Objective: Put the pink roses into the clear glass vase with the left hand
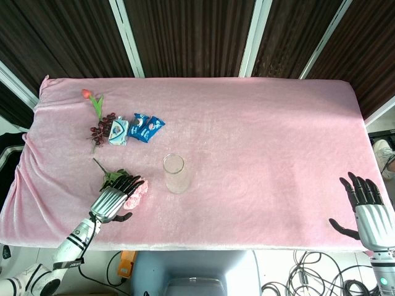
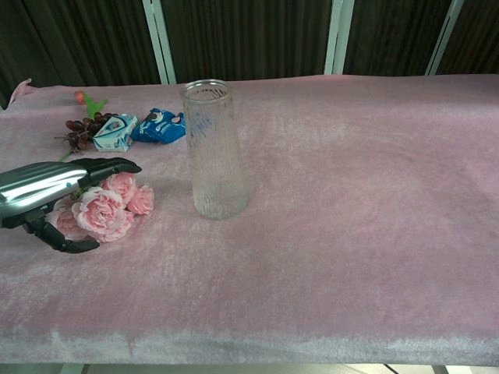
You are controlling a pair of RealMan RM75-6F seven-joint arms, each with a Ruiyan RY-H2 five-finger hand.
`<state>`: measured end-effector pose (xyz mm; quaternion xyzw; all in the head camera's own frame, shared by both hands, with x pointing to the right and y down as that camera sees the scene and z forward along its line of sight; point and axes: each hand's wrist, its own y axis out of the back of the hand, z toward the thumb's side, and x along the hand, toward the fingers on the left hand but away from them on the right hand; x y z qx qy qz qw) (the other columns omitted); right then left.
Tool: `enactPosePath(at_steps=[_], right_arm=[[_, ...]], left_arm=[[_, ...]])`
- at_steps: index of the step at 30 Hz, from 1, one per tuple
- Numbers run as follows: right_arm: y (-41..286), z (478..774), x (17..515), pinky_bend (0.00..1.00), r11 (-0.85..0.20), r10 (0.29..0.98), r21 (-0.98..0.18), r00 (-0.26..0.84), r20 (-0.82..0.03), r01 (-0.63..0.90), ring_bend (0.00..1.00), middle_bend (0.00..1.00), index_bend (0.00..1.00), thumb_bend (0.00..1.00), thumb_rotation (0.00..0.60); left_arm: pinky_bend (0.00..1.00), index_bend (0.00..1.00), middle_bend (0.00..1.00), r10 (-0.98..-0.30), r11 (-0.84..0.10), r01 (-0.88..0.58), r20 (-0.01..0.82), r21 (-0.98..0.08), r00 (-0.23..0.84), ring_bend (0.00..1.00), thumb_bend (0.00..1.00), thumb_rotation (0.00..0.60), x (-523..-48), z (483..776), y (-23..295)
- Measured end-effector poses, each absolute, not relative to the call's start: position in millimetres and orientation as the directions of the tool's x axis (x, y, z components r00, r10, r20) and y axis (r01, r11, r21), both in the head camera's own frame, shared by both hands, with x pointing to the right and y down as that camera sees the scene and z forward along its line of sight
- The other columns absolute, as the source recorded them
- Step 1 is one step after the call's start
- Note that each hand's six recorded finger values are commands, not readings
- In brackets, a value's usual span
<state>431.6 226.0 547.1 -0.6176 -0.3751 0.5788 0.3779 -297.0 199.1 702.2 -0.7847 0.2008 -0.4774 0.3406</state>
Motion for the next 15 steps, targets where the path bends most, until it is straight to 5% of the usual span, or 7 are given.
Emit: enactPosePath(at_steps=[11, 13, 15], right_arm=[[226, 550, 429, 0.00, -0.440, 0.897, -0.898, 0.052, -0.438, 0.024, 0.00, 0.00, 0.00, 0.29, 0.600], [226, 550, 430, 0.00, -0.442, 0.896, -0.897, 0.051, -0.441, 0.021, 0.00, 0.00, 0.00, 0.29, 0.600], [226, 550, 430, 0.00, -0.441, 0.897, -0.897, 0.050, -0.440, 0.023, 0.00, 0.00, 0.00, 0.29, 0.600]], left_arm=[[0.02, 0.00, 0.01, -0.652, -0.674, 0.032, 0.615, -0.738, 0.444, 0.00, 0.24, 0.600, -298, 719, 189], [0.07, 0.05, 0.06, -0.657, -0.669, 0.036, 0.613, -0.742, 0.439, 0.04, 0.25, 0.600, -299, 723, 187], [0.16, 0.20, 0.17, -0.657, -0.675, 0.026, 0.616, -0.738, 0.434, 0.16, 0.25, 0.600, -298, 729, 186]])
